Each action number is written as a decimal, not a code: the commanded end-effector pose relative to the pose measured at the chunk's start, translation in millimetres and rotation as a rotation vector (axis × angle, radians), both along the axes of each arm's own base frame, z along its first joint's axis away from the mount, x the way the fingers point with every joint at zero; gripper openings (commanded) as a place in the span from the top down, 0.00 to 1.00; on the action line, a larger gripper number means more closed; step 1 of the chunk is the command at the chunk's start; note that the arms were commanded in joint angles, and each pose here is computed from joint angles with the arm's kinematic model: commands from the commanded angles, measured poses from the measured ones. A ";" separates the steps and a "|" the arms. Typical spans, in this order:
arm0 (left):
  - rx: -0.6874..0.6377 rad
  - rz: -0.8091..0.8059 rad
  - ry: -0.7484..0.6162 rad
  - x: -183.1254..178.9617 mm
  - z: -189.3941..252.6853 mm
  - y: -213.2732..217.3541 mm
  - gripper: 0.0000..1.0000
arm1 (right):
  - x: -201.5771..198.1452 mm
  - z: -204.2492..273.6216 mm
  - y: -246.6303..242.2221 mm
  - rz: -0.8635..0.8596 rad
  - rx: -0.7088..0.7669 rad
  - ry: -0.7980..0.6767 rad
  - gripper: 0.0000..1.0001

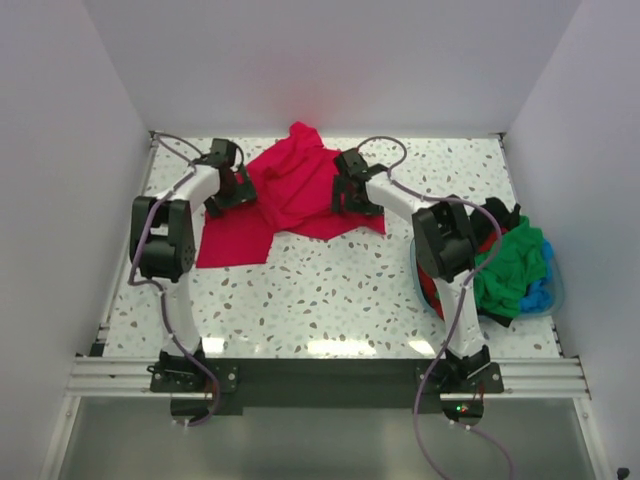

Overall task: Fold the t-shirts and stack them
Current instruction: Flatten the tshirt out

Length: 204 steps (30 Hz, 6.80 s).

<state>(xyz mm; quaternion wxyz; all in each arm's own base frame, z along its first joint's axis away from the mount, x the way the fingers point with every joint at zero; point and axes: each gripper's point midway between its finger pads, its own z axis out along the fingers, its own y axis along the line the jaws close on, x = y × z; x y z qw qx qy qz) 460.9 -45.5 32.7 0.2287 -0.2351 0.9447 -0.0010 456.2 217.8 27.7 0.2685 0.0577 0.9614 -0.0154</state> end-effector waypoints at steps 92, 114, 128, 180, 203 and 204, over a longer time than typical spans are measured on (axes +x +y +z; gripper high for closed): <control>0.305 0.637 0.166 -205.7 10.3 157.1 1.00 | -50.9 9.5 -54.7 -0.153 0.046 -0.057 0.08; 0.272 0.619 0.158 -202.4 8.9 152.5 1.00 | -91.0 -23.2 -49.6 -0.099 0.006 0.032 0.50; 0.221 0.597 -0.065 -191.2 90.2 148.7 1.00 | -86.0 99.8 -51.9 -0.035 0.071 -0.263 1.00; -0.049 0.183 -0.798 69.3 269.1 113.5 1.00 | 71.0 206.1 -35.7 0.055 0.363 -0.452 1.00; 0.001 0.181 -0.701 84.9 206.0 104.8 1.00 | 172.2 182.1 -50.2 0.138 0.427 -0.488 1.00; 0.018 0.205 -0.708 75.3 219.0 108.8 1.00 | 162.7 183.1 -53.2 0.136 0.415 -0.470 1.00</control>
